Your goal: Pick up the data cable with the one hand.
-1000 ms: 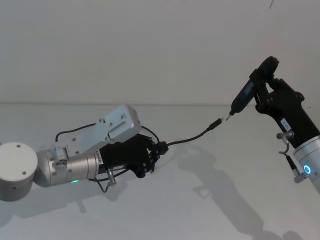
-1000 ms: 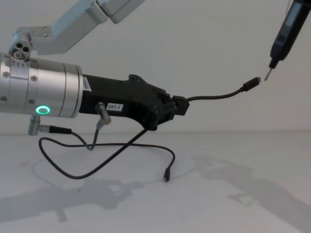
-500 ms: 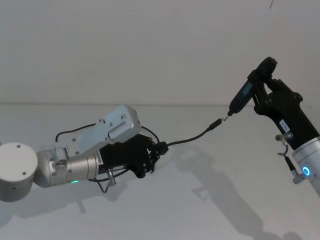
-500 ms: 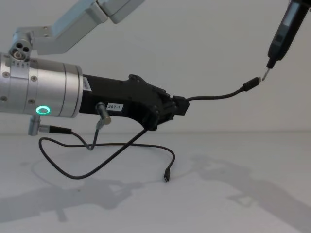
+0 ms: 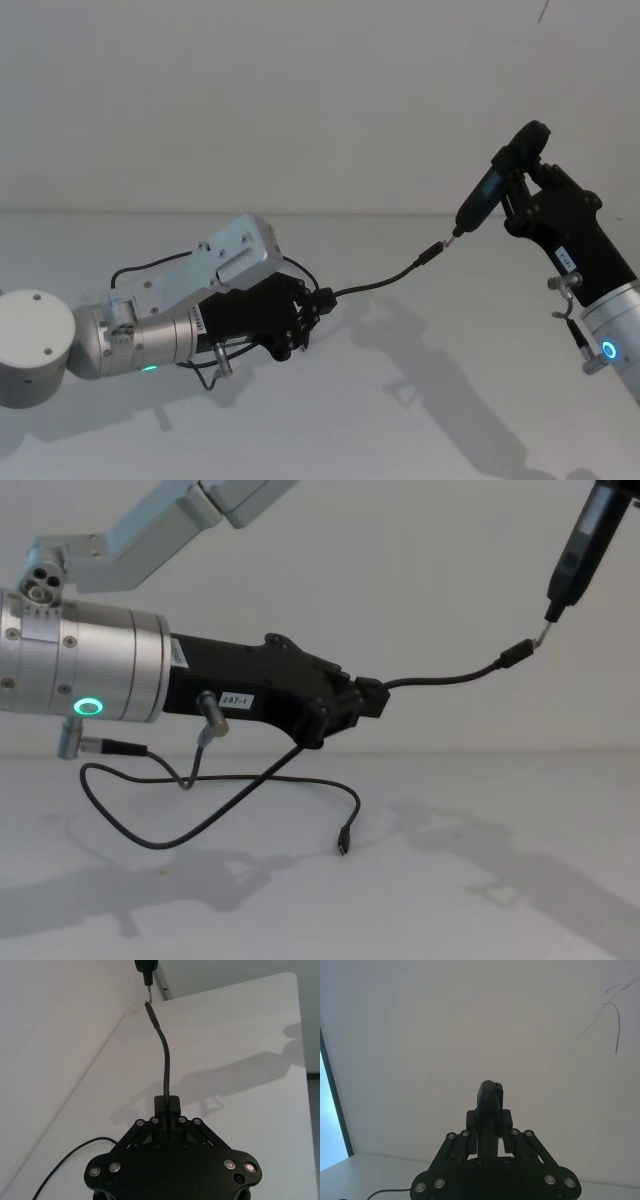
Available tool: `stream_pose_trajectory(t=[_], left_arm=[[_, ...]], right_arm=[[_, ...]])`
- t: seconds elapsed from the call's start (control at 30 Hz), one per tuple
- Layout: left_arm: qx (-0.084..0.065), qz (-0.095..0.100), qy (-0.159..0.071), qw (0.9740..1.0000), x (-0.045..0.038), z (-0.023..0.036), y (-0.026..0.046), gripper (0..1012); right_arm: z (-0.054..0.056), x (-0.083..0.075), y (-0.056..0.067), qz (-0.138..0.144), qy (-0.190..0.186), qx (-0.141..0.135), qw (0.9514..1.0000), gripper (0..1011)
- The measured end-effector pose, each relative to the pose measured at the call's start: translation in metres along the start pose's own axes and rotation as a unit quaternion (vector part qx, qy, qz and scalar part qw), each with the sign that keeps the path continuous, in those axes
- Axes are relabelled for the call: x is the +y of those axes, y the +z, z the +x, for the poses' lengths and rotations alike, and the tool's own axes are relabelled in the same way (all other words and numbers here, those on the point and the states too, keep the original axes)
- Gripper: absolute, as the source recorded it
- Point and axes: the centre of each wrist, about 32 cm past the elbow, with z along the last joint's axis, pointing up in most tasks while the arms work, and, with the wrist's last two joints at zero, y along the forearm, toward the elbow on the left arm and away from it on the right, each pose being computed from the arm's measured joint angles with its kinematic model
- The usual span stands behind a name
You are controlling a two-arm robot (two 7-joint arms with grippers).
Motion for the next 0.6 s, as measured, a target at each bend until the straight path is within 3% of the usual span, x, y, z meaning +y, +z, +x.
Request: stream_pose_trajectory(t=[0.6], left_arm=[[0.0, 0.0, 0.0, 1.0, 0.0, 0.0, 0.0, 35]], right_arm=[[-0.0015, 0.0003, -0.0028, 0.005, 0.0, -0.018, 0.9998, 279]])
